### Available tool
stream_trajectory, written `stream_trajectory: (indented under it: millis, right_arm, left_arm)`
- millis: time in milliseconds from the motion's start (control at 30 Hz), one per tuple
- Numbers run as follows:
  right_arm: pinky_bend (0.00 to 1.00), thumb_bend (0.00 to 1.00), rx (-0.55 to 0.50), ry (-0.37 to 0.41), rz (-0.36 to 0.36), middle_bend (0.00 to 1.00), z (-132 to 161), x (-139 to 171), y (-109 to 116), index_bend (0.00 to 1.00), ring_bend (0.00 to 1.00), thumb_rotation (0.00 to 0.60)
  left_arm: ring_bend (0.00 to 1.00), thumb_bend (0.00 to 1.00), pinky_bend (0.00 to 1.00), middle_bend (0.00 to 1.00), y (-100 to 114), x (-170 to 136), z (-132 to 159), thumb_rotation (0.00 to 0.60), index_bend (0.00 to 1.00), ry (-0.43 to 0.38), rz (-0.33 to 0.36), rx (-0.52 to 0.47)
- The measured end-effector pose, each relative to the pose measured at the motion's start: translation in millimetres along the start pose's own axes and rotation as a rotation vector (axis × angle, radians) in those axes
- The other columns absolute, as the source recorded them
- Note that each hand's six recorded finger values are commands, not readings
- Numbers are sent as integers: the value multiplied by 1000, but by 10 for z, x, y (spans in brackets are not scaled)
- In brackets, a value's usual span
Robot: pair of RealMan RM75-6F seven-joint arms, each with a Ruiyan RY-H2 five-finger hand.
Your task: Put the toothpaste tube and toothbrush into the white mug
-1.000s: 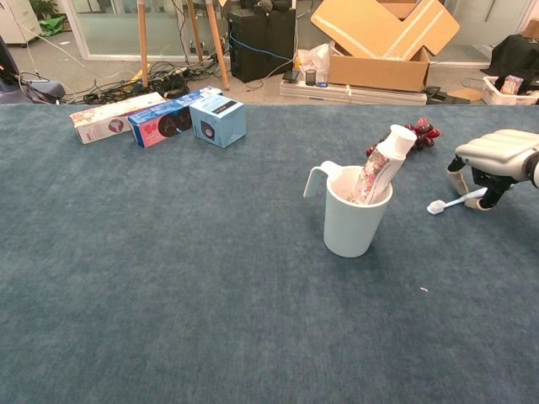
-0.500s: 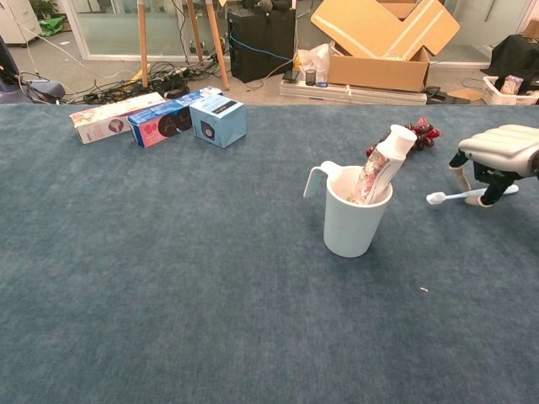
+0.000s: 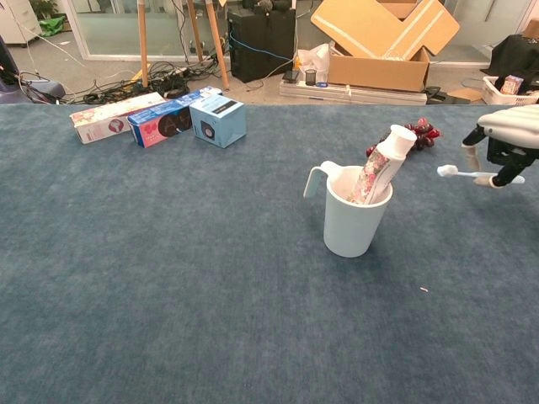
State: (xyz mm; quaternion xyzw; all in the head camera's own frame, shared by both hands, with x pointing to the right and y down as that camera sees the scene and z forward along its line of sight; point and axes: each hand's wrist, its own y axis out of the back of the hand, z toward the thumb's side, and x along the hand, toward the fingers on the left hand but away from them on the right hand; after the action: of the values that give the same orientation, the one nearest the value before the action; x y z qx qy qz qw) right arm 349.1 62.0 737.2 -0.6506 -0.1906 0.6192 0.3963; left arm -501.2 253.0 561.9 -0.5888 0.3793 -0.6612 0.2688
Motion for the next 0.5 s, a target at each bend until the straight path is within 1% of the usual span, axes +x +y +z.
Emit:
stream_trajectory:
  millis: [133,200,367,500]
  right_arm:
    - [1000,249,-66,6,-21,1000,-8,23,102,620,1000,600]
    - [1000,250,-111,16,-40,1000,-3,48,192,620,1000,600]
    - [1000,248,-222,54,-111,1000,12,156,494,628,1000,600]
    - [1000,248,-305,90,-155,1000,28,257,705,628,1000,600]
  left_arm:
    - [110,0,243,173,1,1,-2,600,508,1,0,0]
    - [110,0,243,173,-2,3,-3,600,508,2,-1,1]
    - [110,0,243,173,-9,5,-2,600,508,1,-3,2]
    - [109,0,243,173,-16,8,1,600,508,1,-6,5]
